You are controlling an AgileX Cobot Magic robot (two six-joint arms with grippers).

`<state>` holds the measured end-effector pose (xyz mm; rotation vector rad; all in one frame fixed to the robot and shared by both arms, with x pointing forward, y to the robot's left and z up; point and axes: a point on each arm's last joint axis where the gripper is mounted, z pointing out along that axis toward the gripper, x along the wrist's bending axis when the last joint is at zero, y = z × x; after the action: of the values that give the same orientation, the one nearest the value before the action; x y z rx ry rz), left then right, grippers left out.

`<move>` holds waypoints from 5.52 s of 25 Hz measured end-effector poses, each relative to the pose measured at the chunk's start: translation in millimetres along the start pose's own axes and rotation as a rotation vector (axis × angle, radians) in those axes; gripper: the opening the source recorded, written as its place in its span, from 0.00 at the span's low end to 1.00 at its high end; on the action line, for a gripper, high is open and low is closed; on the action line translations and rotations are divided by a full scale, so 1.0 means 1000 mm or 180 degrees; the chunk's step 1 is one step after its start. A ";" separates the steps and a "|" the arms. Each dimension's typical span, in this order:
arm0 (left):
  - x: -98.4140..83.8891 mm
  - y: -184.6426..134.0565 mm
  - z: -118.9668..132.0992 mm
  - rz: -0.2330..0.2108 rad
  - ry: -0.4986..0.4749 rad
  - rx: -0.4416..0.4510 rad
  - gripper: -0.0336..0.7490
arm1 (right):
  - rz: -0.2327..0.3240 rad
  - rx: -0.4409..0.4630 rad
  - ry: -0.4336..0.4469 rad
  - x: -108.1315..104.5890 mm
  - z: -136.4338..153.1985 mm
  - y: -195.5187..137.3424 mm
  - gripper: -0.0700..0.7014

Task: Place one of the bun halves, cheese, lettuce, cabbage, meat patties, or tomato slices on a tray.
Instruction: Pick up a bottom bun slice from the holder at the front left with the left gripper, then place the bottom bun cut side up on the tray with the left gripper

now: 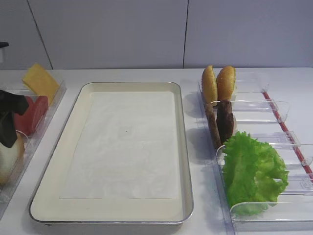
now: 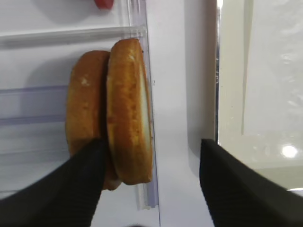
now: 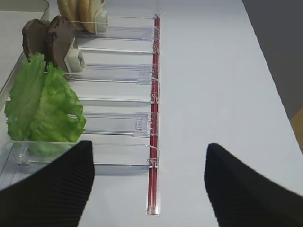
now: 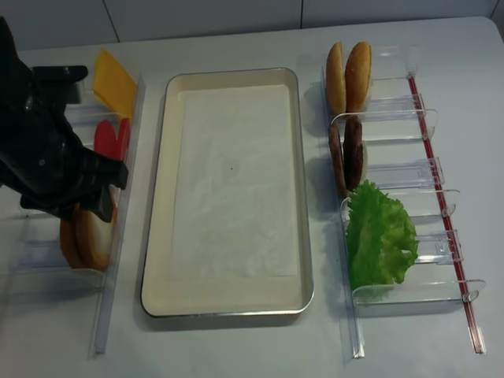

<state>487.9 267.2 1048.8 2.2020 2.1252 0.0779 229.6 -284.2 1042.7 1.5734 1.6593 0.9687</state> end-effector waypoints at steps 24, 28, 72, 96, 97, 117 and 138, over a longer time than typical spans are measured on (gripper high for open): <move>-0.007 0.000 -0.001 -0.0180 -0.0262 0.0007 0.57 | 0.0000 -0.0005 -0.0001 0.000 0.000 0.000 0.74; -0.008 -0.001 -0.001 -0.0188 -0.0283 0.0005 0.57 | 0.0000 -0.0005 -0.0001 0.000 0.000 0.000 0.74; -0.001 0.009 0.017 -0.0191 0.0013 0.0219 0.45 | 0.0000 -0.0005 -0.0001 0.000 0.000 0.000 0.74; -0.004 -0.014 -0.028 -0.0207 -0.0202 -0.0284 0.22 | 0.0000 -0.0005 -0.0001 0.000 0.000 0.000 0.74; -0.005 -0.017 -0.033 -0.0206 -0.0261 -0.0336 0.22 | 0.0000 -0.0005 -0.0001 0.000 0.000 0.000 0.74; -0.071 0.018 0.014 0.0454 -0.2247 0.0136 0.22 | 0.0000 -0.0005 -0.0001 0.000 0.000 0.000 0.74; -0.091 0.041 0.089 0.0498 -0.2556 0.0619 0.21 | 0.0000 -0.0005 -0.0001 0.000 0.000 0.000 0.74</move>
<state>533.2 172.5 965.8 1.9803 1.5496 -0.8752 229.6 -284.2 1042.8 1.5725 1.6582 0.9696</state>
